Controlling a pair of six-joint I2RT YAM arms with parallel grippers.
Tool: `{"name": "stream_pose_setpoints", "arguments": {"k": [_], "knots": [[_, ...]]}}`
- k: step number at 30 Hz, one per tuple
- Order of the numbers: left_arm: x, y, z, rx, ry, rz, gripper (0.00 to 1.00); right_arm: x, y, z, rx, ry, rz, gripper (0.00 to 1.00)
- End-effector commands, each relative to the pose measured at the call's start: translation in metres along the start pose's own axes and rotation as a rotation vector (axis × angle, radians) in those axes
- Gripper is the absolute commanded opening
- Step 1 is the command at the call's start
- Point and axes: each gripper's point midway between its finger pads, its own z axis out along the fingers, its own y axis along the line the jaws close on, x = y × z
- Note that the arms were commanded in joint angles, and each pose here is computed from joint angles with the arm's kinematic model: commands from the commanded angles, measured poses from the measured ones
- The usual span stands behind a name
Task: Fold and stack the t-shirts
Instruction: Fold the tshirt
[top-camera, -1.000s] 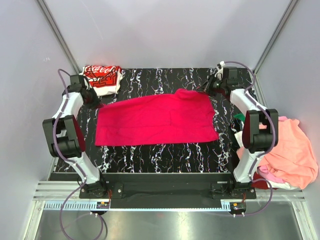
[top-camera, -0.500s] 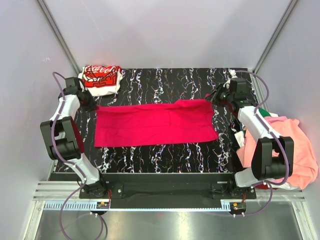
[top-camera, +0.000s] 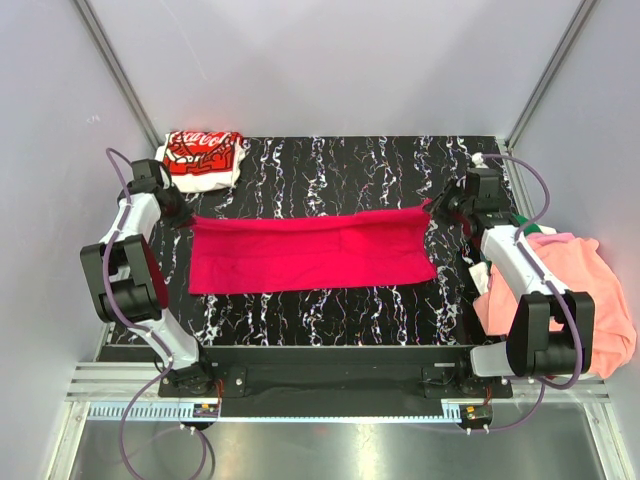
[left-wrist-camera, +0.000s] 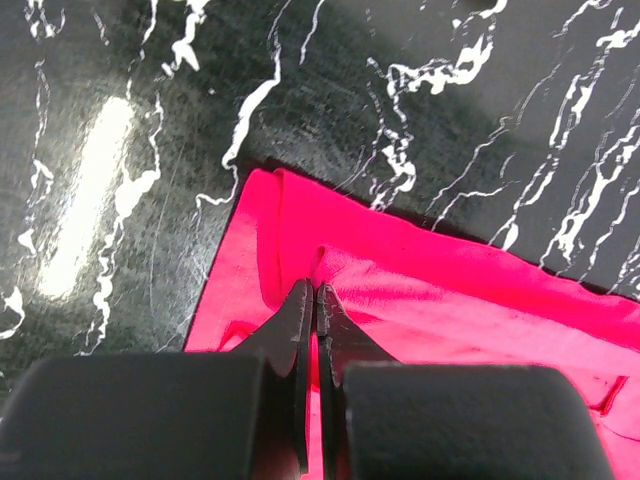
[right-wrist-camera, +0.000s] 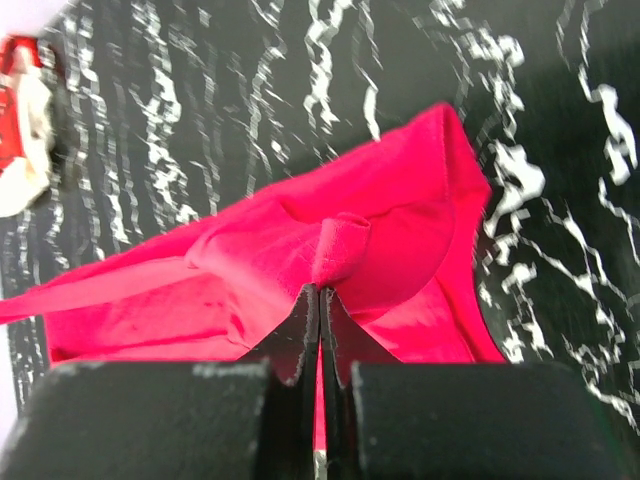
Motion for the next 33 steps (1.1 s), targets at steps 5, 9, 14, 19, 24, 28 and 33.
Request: {"name": "stream_pose_setpoints", "arguments": {"k": [5,9,14,19,24,28,33], "knots": [[-0.016,0.005,-0.012,-0.024,-0.082,0.005,0.0,-0.005,-0.014,-0.009,0.062,-0.047,0.035,0.0],[-0.005,0.017,-0.014,-0.092,-0.044,-0.015,0.0,0.009,-0.027,-0.016,0.109,-0.033,0.066,0.0],[0.031,0.071,-0.016,-0.329,0.021,-0.121,0.51,0.041,-0.063,-0.021,0.249,-0.008,0.142,0.34],[0.029,0.073,-0.018,-0.293,0.016,-0.19,0.81,0.058,-0.086,-0.027,0.339,-0.005,0.175,0.72],[0.02,0.052,-0.017,-0.188,-0.017,-0.166,0.77,0.032,-0.047,-0.022,0.166,-0.037,0.123,0.74],[0.019,0.03,-0.019,-0.159,-0.038,-0.075,0.73,0.03,-0.028,-0.006,0.088,0.041,0.104,0.73],[0.029,0.004,-0.019,-0.128,-0.018,0.009,0.68,0.049,-0.013,0.029,0.05,0.203,0.068,0.73]]}}
